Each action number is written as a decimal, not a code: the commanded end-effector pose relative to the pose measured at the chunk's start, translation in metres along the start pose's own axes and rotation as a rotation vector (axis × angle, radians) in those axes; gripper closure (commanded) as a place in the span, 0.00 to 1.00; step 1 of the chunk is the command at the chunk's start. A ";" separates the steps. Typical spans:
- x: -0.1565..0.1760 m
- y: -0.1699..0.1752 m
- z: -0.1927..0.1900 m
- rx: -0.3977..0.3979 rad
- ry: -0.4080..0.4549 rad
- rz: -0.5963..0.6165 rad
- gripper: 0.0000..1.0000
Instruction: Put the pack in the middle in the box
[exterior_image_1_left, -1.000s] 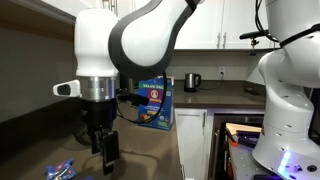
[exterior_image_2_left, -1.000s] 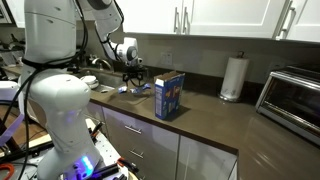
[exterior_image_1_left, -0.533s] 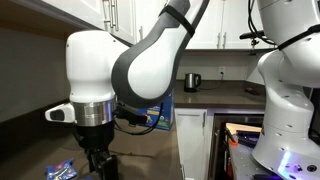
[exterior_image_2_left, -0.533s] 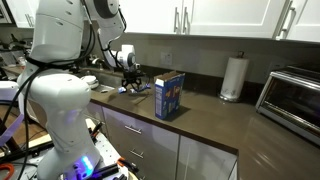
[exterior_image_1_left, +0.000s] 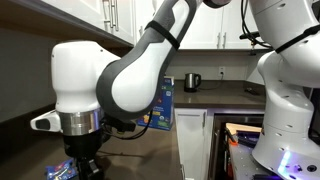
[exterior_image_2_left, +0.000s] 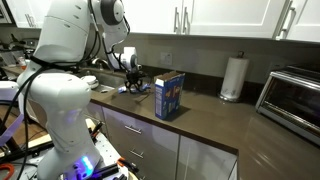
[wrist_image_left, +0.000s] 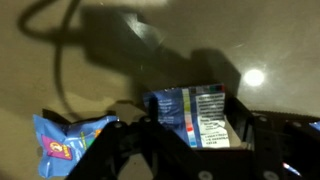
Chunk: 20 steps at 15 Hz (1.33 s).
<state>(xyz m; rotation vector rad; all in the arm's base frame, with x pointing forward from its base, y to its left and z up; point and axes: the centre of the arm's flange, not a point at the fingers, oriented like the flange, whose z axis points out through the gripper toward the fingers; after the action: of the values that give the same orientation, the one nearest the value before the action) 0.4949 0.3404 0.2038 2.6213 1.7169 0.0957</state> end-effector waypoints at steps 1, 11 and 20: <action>0.011 -0.002 0.004 -0.019 0.000 -0.010 0.57; -0.023 -0.046 -0.029 -0.044 -0.056 0.010 0.95; -0.103 -0.073 -0.123 -0.056 -0.073 0.177 0.95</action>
<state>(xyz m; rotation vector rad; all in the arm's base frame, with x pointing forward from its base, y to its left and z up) 0.4116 0.3035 0.2687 2.6444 1.5156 0.0465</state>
